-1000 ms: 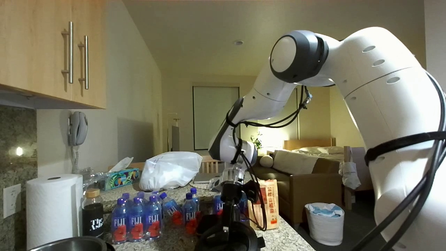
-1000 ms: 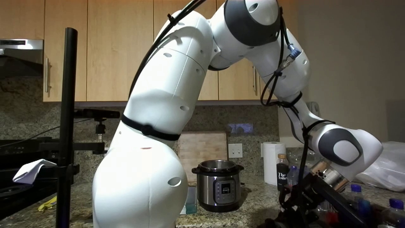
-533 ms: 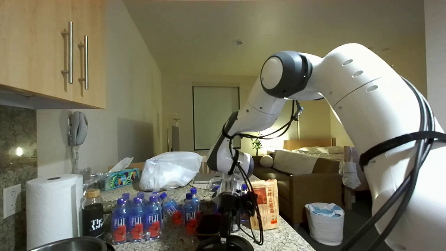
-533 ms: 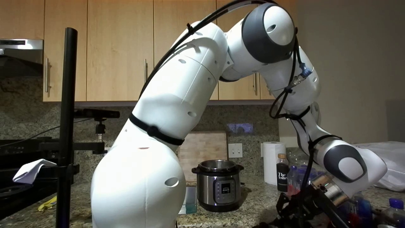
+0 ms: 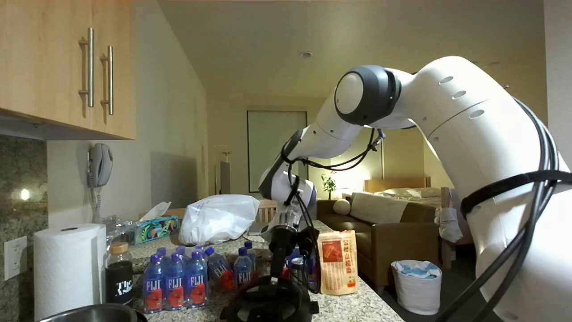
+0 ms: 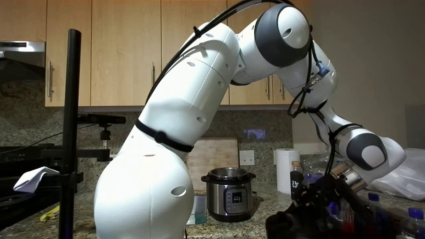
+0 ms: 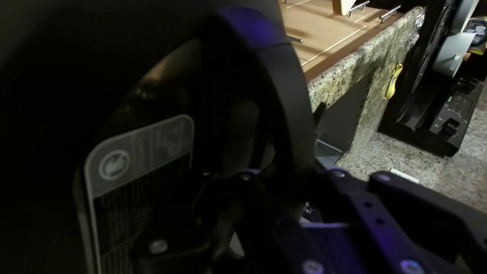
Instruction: Pick up the lid from the countertop and put it on the pressure cooker.
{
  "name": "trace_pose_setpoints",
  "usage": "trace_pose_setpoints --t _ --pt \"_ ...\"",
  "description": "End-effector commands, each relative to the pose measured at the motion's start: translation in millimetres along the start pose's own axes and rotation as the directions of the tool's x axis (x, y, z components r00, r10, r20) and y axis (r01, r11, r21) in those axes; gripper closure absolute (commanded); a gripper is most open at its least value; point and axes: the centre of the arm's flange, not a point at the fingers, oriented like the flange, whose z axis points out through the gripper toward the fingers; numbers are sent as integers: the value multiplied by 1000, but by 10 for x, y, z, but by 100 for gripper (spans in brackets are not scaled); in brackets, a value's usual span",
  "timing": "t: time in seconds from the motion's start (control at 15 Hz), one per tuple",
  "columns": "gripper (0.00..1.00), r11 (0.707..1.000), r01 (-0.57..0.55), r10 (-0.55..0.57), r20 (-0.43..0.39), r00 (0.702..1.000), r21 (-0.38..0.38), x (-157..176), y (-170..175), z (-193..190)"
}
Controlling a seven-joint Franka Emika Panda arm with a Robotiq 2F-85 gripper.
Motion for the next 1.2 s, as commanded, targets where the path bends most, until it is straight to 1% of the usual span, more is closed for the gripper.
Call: trace_pose_setpoints --t 0.0,0.13,0.27,0.4,0.47,0.53,0.87,0.93,1.07,1.13 --pt "96 996 78 -77 -27 997 31 183 -378 -296" --pt "96 994 98 -96 -34 995 45 308 -527 -378" --pt "96 992 119 -117 -49 992 44 407 -679 -428" --pt "96 990 142 -142 -44 989 5 413 -791 -472" --pt "96 995 102 -102 -21 995 12 410 -497 -346" --pt "94 994 106 -106 -20 994 5 426 -524 -365" --pt "94 996 84 -84 -14 996 25 374 -370 -245" --pt "97 996 87 -87 -8 996 27 421 -382 -230" --pt "96 993 111 -111 -2 994 28 543 -446 -260" --pt "96 990 136 -135 -12 991 38 653 -484 -313"
